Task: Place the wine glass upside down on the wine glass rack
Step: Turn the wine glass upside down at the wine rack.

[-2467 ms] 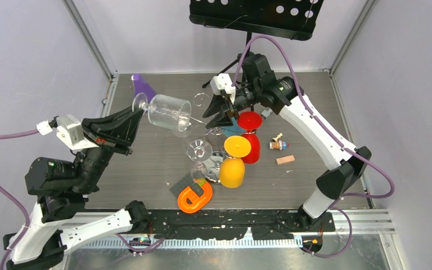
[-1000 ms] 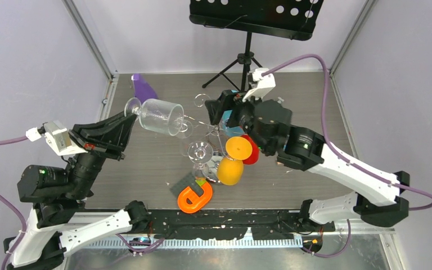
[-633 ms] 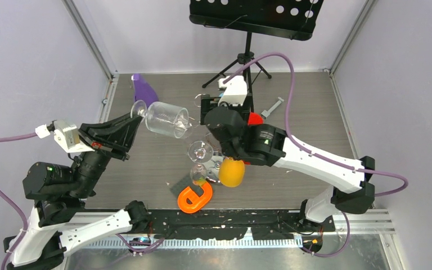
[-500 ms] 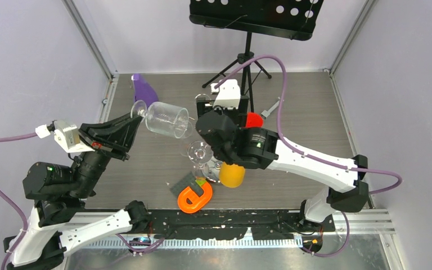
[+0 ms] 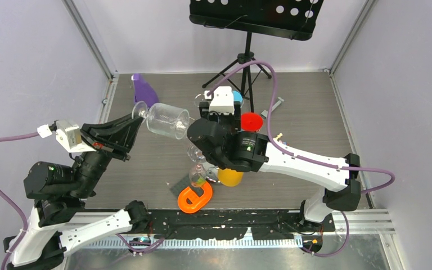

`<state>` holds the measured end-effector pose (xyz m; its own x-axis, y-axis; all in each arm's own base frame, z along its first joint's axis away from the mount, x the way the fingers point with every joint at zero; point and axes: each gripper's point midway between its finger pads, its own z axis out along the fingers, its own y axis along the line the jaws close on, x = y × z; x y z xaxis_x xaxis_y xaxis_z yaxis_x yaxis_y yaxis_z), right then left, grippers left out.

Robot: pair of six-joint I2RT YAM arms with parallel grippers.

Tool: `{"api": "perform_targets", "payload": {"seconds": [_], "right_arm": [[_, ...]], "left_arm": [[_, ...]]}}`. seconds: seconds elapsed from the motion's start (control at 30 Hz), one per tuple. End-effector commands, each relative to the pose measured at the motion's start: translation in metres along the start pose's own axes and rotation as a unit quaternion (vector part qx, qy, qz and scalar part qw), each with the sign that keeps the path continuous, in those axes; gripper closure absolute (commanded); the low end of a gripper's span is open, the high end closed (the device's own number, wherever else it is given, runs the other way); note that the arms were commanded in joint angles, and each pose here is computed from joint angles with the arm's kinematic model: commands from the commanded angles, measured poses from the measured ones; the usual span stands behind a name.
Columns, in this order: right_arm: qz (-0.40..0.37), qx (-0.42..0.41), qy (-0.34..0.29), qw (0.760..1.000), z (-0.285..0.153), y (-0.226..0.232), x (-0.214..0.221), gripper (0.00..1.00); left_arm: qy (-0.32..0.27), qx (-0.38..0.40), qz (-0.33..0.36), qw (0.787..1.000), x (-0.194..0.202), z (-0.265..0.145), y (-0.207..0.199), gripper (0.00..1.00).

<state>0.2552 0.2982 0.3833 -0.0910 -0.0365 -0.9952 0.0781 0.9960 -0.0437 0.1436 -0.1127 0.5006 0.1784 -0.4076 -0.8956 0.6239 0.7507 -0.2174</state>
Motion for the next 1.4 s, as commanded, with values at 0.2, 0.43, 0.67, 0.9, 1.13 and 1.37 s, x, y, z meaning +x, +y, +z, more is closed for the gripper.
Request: {"api": "perform_targets", "payload": {"seconds": [0.2,0.43,0.67,0.9,1.13,1.37], "right_arm": [[0.033,0.01,0.0,0.999,-0.004,-0.003,0.005,0.4],[0.03,0.004,0.007,1.0,-0.004,0.0,0.015,0.37],[0.023,-0.001,0.012,1.0,-0.003,0.005,0.02,0.42],[0.021,-0.005,0.014,1.0,-0.003,0.006,0.022,0.54],[0.02,-0.015,0.016,1.0,-0.003,0.01,0.023,0.63],[-0.003,-0.027,0.02,0.999,-0.003,0.015,0.032,0.73]], "left_arm": [[-0.056,0.011,-0.038,0.998,-0.038,-0.007,-0.003,1.0],[-0.054,0.01,-0.037,0.998,-0.036,-0.007,-0.003,1.0],[-0.055,0.011,-0.037,0.998,-0.036,-0.008,-0.002,1.0],[-0.055,0.009,-0.036,0.998,-0.036,-0.008,-0.001,1.0],[-0.054,0.008,-0.036,0.998,-0.034,-0.008,-0.001,1.0],[-0.052,0.004,-0.033,0.998,-0.033,-0.008,0.0,1.0]]}}
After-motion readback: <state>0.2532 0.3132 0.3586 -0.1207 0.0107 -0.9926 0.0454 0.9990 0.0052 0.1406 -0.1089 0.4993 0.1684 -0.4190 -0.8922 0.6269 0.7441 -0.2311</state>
